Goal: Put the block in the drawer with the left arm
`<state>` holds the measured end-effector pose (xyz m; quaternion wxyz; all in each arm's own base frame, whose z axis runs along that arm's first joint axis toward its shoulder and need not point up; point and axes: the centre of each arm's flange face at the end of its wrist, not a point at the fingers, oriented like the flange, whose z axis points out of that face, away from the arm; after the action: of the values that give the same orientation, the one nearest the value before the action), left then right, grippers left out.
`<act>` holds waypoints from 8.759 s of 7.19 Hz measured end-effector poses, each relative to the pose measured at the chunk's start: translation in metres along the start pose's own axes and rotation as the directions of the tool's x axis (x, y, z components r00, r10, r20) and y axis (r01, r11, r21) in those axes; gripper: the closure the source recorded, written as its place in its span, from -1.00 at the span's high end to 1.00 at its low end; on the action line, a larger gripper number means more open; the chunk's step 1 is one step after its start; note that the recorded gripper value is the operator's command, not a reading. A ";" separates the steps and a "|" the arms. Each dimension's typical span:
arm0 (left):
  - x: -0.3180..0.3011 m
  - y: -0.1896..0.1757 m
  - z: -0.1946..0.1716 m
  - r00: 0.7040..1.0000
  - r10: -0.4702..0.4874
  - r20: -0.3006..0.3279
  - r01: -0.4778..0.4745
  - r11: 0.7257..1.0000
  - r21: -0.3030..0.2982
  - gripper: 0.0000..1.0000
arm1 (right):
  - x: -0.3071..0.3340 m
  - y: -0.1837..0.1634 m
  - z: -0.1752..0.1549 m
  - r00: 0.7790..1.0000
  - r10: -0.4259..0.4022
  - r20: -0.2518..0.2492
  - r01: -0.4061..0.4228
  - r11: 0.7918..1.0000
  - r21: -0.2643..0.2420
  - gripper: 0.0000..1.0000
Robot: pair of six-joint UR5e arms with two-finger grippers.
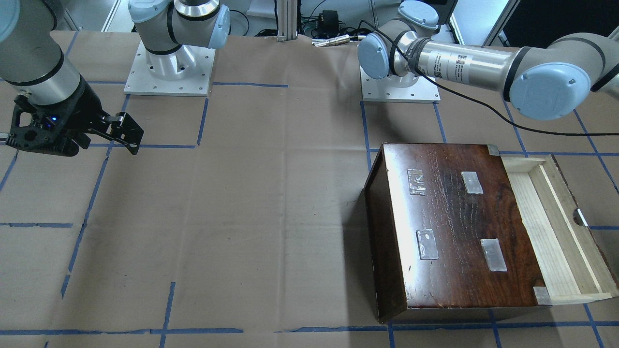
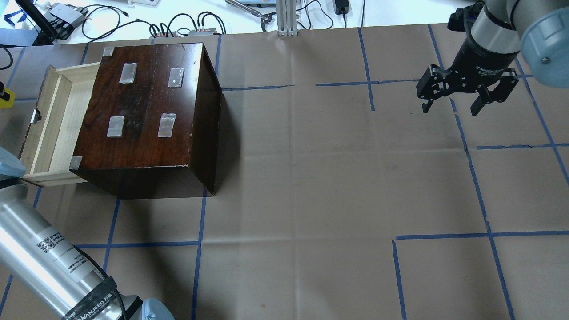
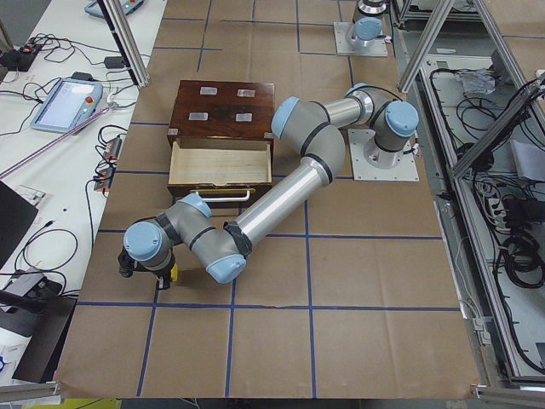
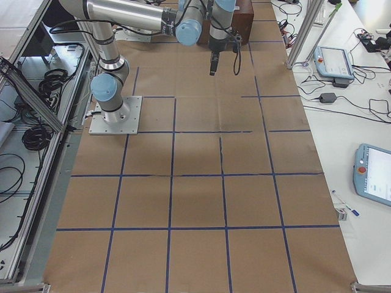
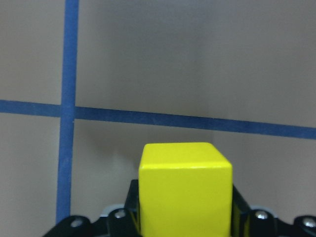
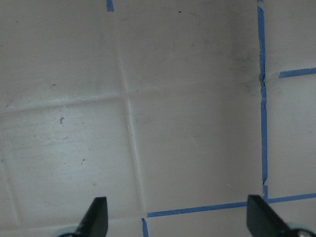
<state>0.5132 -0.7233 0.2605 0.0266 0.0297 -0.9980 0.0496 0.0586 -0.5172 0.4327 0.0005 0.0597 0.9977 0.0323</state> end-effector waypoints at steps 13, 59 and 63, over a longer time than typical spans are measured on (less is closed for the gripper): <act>0.153 0.159 -0.189 0.999 -0.052 0.016 0.052 0.997 -0.052 -0.94 | 0.000 0.000 0.000 1.000 0.000 0.000 0.000 1.000 0.000 1.00; 0.649 0.268 -0.196 0.998 -0.010 0.054 0.012 0.999 -0.039 0.97 | 0.000 0.000 0.000 1.000 0.000 0.000 0.000 1.000 -0.001 1.00; 0.651 0.274 -0.199 0.992 0.112 0.054 -0.109 0.993 -0.047 0.97 | 0.000 0.000 0.000 1.000 0.000 0.000 0.000 1.000 0.000 1.00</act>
<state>-0.1430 -0.4677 0.4685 -0.0036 -0.0249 -0.9993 0.0283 0.0586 -0.5173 0.4328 0.0005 0.0597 0.9977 0.0322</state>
